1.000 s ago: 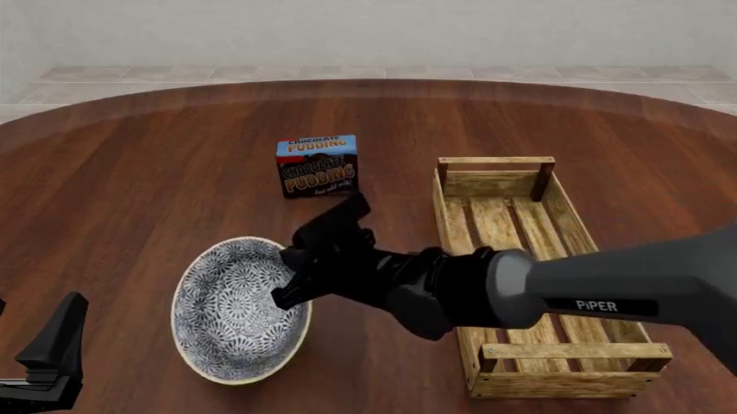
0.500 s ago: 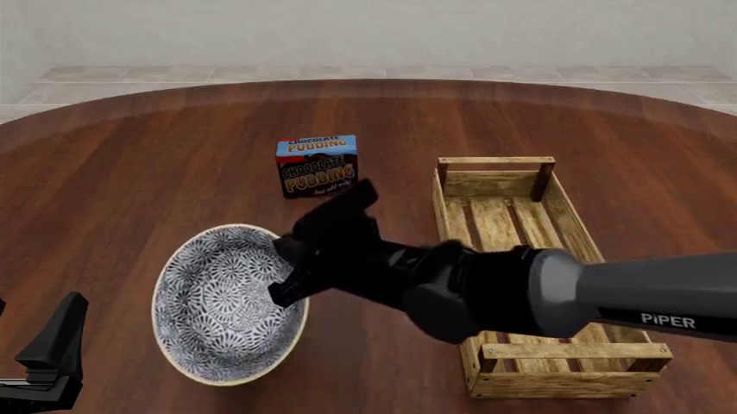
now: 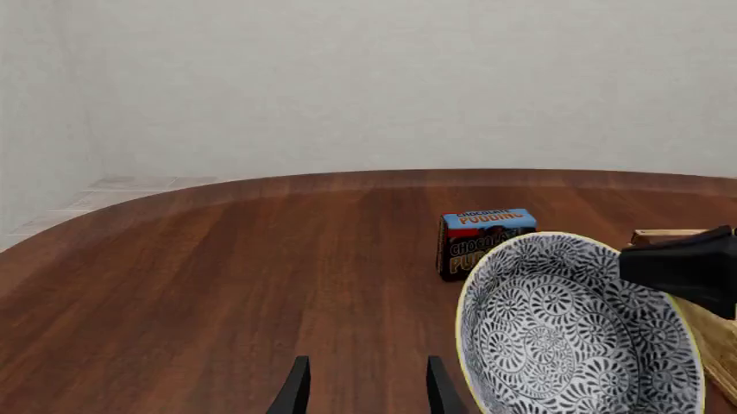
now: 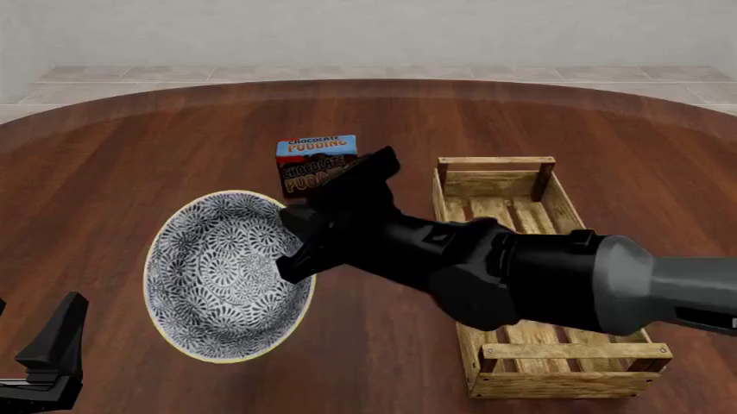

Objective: Pick up the bowl on the left and put it in the tray.

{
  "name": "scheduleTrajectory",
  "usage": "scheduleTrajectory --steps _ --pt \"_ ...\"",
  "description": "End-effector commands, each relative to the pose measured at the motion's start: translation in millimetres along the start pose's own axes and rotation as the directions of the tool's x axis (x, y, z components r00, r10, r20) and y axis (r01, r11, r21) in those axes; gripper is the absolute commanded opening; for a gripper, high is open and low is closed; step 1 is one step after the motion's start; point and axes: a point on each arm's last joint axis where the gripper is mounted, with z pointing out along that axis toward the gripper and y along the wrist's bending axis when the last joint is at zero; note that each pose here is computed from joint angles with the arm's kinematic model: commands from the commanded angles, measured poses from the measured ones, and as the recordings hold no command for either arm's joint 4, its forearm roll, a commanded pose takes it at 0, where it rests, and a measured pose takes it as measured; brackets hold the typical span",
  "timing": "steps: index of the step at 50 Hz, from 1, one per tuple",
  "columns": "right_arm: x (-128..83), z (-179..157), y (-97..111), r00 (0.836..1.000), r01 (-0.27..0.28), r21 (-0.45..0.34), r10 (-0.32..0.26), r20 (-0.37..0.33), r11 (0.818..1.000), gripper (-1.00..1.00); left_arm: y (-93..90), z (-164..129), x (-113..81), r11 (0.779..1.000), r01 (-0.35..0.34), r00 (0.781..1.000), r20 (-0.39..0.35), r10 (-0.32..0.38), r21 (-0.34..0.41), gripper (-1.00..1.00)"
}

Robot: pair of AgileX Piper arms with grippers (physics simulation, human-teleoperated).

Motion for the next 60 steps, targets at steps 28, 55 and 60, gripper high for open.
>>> scheduleTrajectory --steps 28,55,60 --pt "-66 -81 5 0.980 0.060 -0.001 -0.059 0.188 0.998 -1.00 0.0 0 0.0 1.000 0.000 1.000 0.000 0.000 0.000 1.00" --pt "-84 -112 -9 0.959 0.055 0.056 -0.069 0.277 0.997 -1.00 0.0 0 0.0 1.000 0.000 1.000 0.000 0.000 0.000 1.00" --pt "-89 -122 -13 0.950 0.061 0.075 -0.081 0.303 0.995 -1.00 0.0 0 0.0 1.000 0.000 1.000 0.000 0.000 0.000 1.00"
